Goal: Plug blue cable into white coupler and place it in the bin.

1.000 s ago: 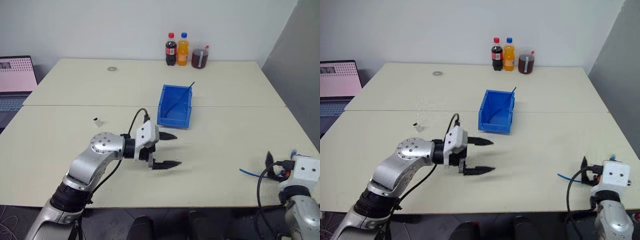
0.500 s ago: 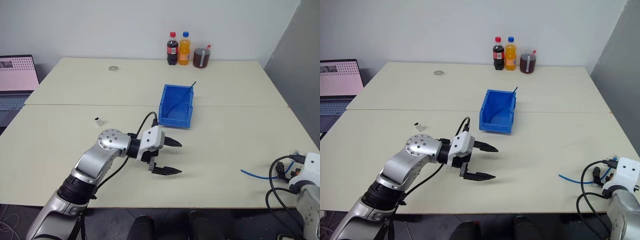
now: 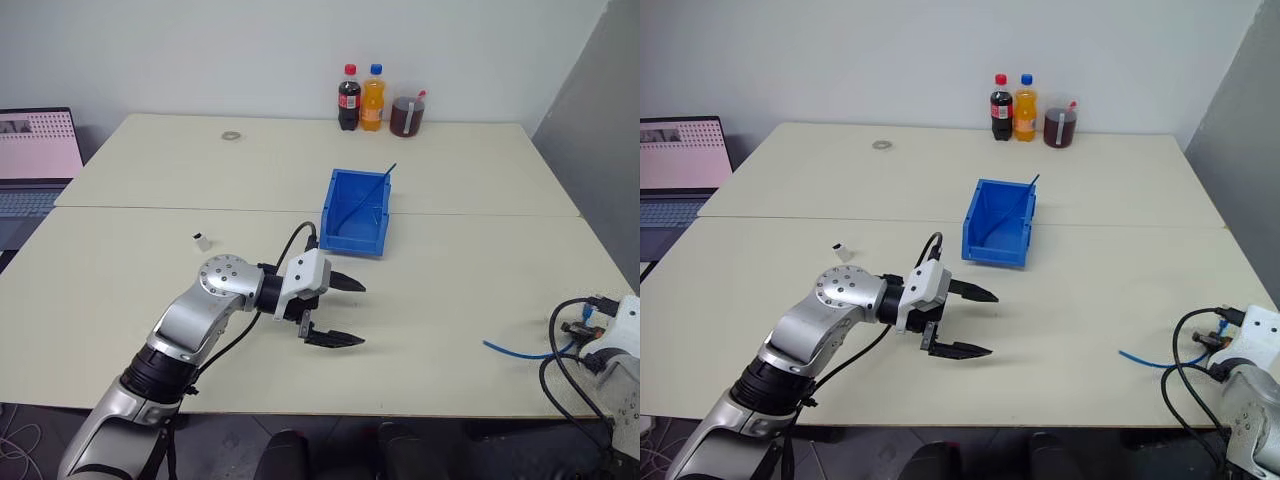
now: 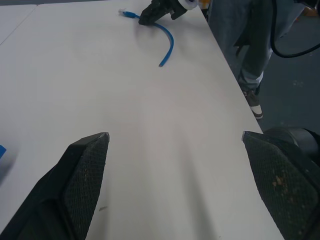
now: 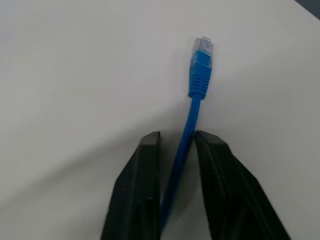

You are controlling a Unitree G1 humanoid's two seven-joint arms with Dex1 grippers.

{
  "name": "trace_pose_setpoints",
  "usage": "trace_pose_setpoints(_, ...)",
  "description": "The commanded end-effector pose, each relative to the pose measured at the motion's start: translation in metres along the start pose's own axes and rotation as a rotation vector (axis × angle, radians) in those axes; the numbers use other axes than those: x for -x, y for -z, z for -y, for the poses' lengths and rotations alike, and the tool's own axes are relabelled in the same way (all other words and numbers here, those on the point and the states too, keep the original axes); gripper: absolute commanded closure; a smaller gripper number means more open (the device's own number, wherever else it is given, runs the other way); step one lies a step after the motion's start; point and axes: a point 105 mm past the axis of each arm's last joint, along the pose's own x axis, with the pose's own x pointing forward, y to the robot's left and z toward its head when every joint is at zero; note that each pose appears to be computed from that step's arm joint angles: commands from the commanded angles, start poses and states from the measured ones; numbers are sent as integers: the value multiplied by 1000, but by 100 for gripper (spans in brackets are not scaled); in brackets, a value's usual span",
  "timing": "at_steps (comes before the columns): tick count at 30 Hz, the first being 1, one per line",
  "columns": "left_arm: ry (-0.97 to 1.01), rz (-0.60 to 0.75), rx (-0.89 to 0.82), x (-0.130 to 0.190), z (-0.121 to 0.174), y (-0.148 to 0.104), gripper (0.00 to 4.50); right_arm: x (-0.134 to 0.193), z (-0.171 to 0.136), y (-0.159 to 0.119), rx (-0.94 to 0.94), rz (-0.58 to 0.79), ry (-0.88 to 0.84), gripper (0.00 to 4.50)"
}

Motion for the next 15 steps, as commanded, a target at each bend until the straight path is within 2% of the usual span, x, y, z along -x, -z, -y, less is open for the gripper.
trace_pose_setpoints(1, -14, 3, -43, 4, -4, -5, 0, 0, 13, -6, -71, -16, 1, 447)
trace_pose_setpoints(4, -33, -5, -39, 8, -4, -1, 0, 1, 7, -17, -50, -9, -86, 447)
trace_pose_setpoints(10, -115, -23, 9, 26, -4, 9, 0, 22, -40, -41, 314, 36, -475, 447)
trace_pose_setpoints(12, -168, -57, 48, 43, -1, 19, 0, 39, -72, -49, 598, 99, -700, 447)
trace_pose_setpoints(15, -250, -100, 105, 65, 6, 32, 0, 60, -107, -38, 943, 119, -971, 447)
